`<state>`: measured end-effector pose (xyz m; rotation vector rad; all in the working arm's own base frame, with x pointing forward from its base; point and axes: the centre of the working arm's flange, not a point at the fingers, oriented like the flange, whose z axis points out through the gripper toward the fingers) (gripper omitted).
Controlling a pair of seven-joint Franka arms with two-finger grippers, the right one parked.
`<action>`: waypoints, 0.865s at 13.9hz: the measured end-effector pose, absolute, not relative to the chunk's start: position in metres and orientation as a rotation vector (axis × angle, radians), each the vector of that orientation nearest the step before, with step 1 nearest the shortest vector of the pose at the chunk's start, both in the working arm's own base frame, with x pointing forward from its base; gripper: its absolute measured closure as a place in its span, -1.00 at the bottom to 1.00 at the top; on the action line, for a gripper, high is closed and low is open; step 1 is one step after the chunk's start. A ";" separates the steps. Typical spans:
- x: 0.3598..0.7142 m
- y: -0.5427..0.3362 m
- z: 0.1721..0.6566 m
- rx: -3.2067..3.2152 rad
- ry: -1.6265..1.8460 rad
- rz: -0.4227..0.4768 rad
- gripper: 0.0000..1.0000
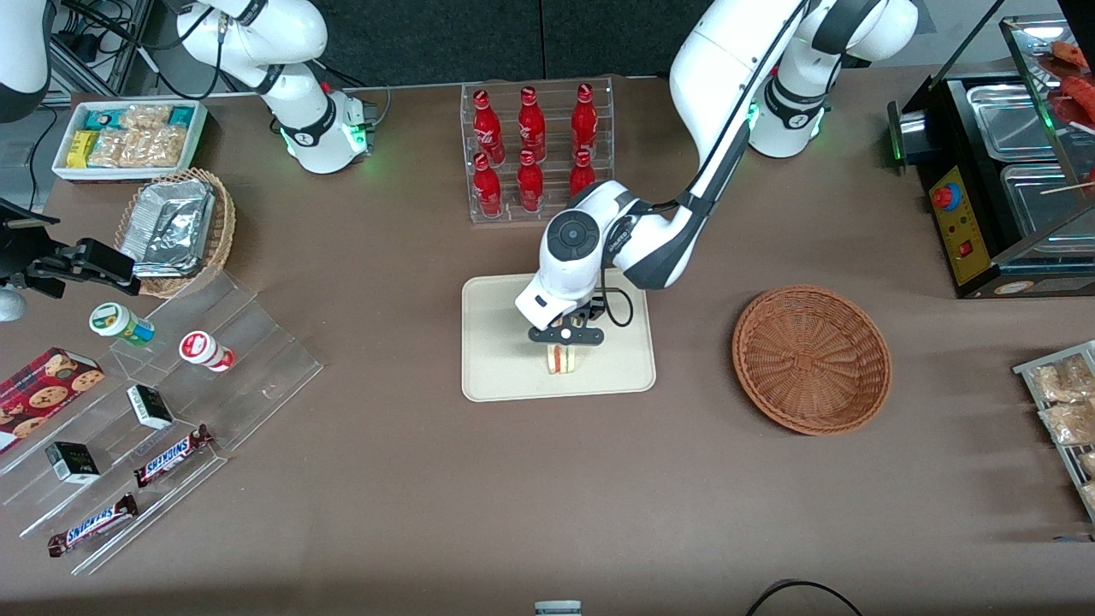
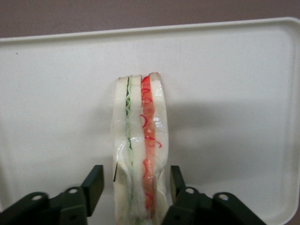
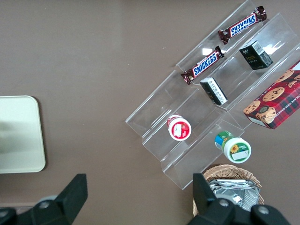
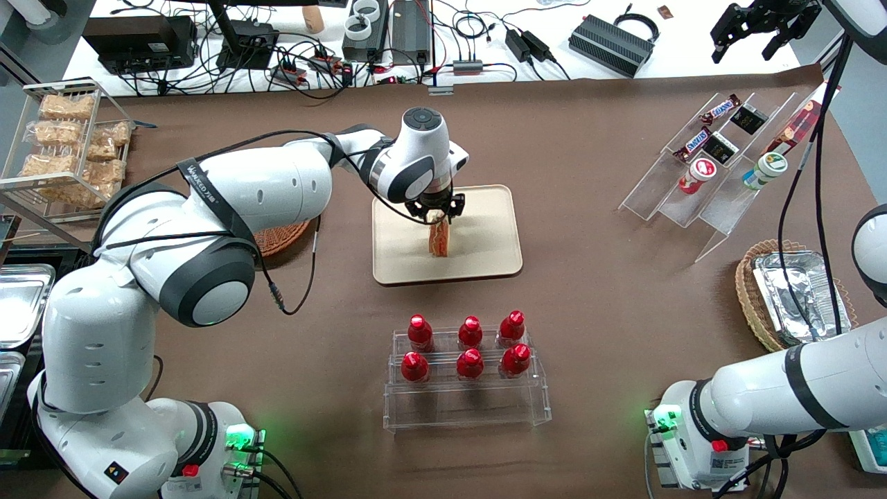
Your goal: Place sandwich from basket to tray
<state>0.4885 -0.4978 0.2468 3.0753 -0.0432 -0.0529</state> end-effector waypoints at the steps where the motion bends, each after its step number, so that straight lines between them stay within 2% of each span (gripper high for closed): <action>1: 0.490 -0.499 0.250 3.071 -0.039 -0.045 -0.61; 3: 0.493 -0.501 0.255 3.068 -0.035 -0.040 -0.98; 6: 0.497 -0.505 0.273 3.089 -0.042 -0.078 -1.00; 12: 0.500 -0.494 0.326 3.200 -0.197 -0.093 -1.00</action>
